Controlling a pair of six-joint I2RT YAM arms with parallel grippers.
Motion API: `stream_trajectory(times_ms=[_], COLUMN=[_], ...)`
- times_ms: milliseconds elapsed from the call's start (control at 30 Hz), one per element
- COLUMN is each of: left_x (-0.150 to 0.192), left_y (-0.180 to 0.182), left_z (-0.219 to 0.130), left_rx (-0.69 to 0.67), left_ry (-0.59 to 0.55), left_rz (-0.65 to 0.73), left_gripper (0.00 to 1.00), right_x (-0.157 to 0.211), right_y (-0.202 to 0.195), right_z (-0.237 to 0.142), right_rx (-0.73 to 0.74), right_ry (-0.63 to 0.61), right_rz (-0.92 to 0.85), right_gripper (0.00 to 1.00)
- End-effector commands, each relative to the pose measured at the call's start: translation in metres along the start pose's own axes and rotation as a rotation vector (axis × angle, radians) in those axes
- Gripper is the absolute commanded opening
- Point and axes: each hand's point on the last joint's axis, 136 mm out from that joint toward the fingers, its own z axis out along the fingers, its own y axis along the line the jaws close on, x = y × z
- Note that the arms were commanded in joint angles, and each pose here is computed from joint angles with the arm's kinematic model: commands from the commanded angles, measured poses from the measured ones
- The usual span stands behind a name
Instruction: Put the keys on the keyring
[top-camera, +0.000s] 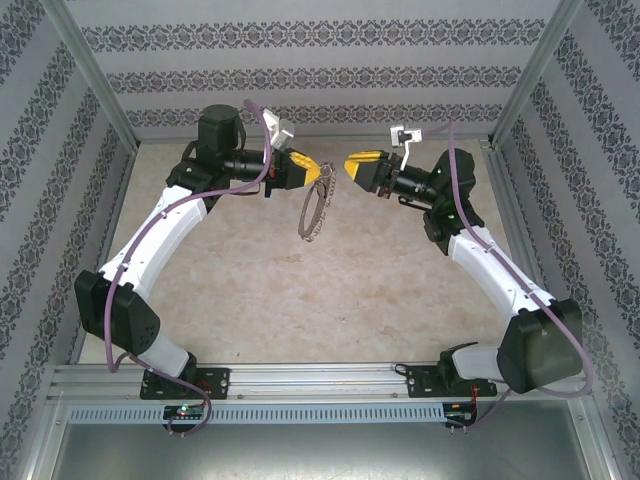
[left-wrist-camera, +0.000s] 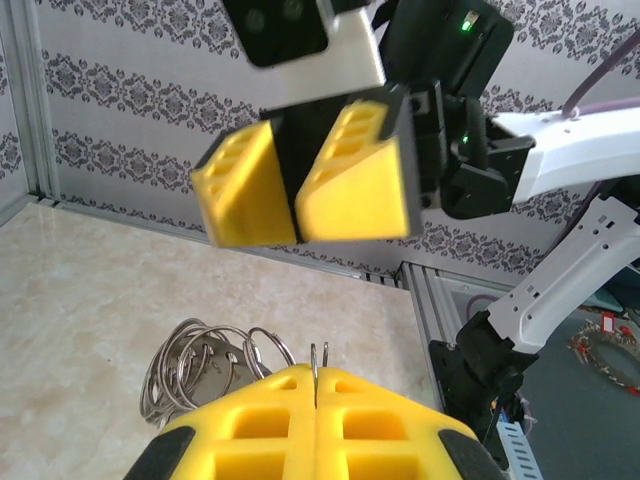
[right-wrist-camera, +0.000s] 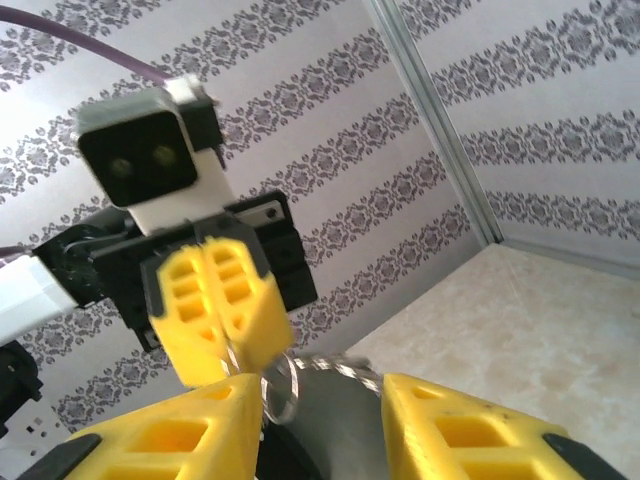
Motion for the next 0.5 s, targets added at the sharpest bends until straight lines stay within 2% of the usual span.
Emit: stream_trajectory(times_ms=[0, 467], left_x=[-0.026, -0.025], left_y=[-0.023, -0.030], left_z=[-0.005, -0.004], left_rx=[0.041, 0.072], left_ry=[-0.057, -0.061], left_rz=[0.094, 0.091], left_gripper=[0.00, 0.00], right_x=[0.002, 0.012], right_y=[0.012, 0.027], right_z=[0.002, 0.019], right_rx=[-0.052, -0.122], right_ry=[-0.002, 0.024], right_rz=[-0.020, -0.015], right_gripper=[0.36, 0.36])
